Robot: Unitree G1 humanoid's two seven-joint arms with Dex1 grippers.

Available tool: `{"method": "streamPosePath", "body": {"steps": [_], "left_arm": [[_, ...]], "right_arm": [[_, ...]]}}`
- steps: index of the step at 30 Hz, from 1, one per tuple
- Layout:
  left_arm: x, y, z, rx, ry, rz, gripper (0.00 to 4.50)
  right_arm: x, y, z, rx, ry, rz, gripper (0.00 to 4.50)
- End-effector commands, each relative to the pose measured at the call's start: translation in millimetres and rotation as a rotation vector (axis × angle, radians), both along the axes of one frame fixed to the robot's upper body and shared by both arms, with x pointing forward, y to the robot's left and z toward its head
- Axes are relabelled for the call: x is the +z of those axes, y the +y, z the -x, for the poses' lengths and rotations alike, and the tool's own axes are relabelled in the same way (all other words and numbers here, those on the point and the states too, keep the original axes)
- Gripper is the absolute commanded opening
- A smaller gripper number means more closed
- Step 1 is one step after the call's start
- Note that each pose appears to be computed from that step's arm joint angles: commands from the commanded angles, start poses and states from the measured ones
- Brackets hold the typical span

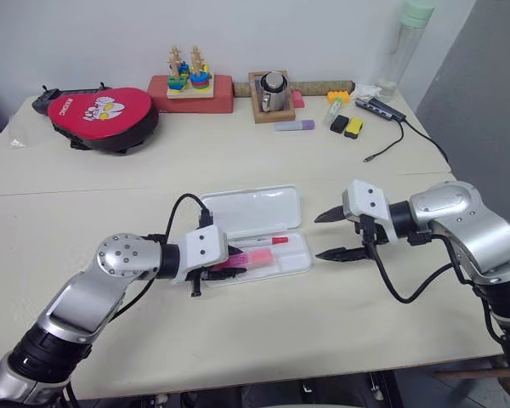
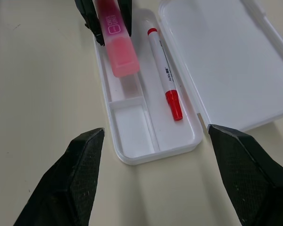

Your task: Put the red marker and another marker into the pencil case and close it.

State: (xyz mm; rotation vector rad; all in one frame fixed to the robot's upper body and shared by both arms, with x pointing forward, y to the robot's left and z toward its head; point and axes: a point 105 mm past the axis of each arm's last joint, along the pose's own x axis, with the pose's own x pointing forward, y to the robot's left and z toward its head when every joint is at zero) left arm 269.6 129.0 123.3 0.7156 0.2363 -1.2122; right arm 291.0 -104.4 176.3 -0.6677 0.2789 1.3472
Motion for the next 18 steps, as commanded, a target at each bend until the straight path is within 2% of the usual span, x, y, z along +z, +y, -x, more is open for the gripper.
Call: {"method": "streamPosePath", "body": {"steps": [1,11,12,14,15,18], "left_arm": [[2.5,-5.2,0.1,-0.018,-0.019,0.015,1.19],[-4.8,-13.6,-1.1,-0.029,0.003,0.039,1.19],[-5.4,-13.7,-1.8,-0.029,0.003,0.035,1.54],[-3.0,-15.6,-4.9,-0.029,-0.022,0.039,1.96],[-1.6,-16.1,-6.6,-0.026,-0.033,0.042,2.03],[-0.1,-15.3,-6.6,-0.035,-0.041,0.038,2.72]], "right_arm": [[9.4,0.0,3.7,0.009,-0.035,-0.011,3.65],[10.9,0.7,4.4,0.01,-0.034,-0.009,3.65],[11.1,0.8,4.3,0.009,-0.034,-0.009,3.65],[11.6,0.9,4.2,0.009,-0.034,-0.009,3.65],[11.7,0.9,4.2,0.009,-0.034,-0.009,3.65],[11.9,0.9,4.2,0.008,-0.034,-0.009,3.65]]}}
